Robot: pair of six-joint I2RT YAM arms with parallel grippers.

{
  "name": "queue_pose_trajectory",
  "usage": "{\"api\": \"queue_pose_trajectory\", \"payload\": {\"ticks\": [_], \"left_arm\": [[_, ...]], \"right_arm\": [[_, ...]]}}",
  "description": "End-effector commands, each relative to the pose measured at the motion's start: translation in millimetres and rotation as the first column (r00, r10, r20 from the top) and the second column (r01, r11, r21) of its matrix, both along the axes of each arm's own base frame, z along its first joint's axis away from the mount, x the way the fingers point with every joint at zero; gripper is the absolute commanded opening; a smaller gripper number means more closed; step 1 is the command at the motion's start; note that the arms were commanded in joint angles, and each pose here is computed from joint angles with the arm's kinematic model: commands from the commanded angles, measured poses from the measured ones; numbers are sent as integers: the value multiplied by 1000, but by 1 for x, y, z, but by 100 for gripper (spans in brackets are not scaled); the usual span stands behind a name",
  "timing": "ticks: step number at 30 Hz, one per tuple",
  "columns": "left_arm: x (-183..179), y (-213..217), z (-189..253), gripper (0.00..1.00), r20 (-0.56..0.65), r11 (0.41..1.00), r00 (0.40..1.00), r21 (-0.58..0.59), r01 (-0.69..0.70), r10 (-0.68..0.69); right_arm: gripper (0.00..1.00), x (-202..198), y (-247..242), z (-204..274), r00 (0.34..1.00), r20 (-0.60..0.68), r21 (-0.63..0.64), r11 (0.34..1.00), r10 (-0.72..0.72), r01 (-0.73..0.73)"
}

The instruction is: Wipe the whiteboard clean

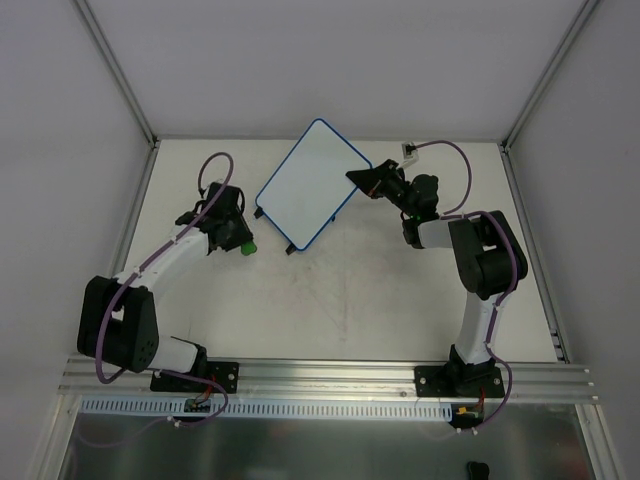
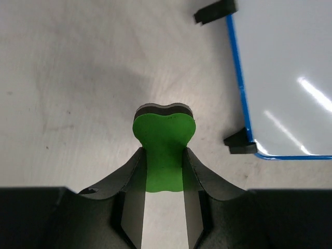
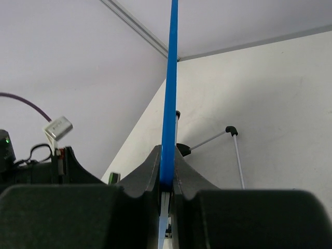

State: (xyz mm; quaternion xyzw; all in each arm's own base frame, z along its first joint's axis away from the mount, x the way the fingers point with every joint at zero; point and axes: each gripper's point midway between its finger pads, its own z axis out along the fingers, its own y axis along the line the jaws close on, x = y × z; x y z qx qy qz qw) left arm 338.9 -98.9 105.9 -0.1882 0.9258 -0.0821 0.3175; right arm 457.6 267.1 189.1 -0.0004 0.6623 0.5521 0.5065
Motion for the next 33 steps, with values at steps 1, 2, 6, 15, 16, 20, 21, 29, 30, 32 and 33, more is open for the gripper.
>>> {"api": "queue_pose_trajectory", "payload": {"ticks": [1,2,6,15,16,20,21,29,30,32,33], "left_arm": [[-30,7,-22,0,-68,987,988,-73,-146,141],[-34,8,-20,0,-60,984,987,-89,-155,150],[-45,11,-27,0,-78,979,983,-103,-176,169],[-51,16,-36,0,-131,961,968,-145,-234,216],[-52,17,-38,0,-137,961,966,-141,-237,218],[-52,19,-47,0,-169,965,964,-128,-230,207],[-52,20,-49,2,-177,966,963,-124,-227,203],[-51,20,-66,19,-241,970,953,-113,-215,183],[-53,20,-69,20,-254,972,951,-109,-208,175],[-52,18,-69,25,-258,973,953,-118,-198,162],[-53,19,-69,36,-257,975,954,-116,-188,154]], "right_arm": [[0,-10,10,22,993,100,4,998,58,-58],[0,-9,9,22,994,95,6,998,55,-56],[0,-6,9,17,997,57,-6,999,48,-48],[0,0,6,10,1000,-13,-38,999,4,-5],[0,0,6,9,1000,-15,-41,999,4,-4],[0,0,6,8,1000,-17,-55,998,-4,3],[0,0,5,8,1000,-17,-57,998,-5,4],[0,-3,6,8,1000,-5,-71,997,-2,2],[0,-3,6,8,1000,-4,-72,997,-2,2],[1,-4,7,9,1000,-3,-79,997,-1,1],[2,-4,7,10,1000,2,-81,997,-2,2]]}}
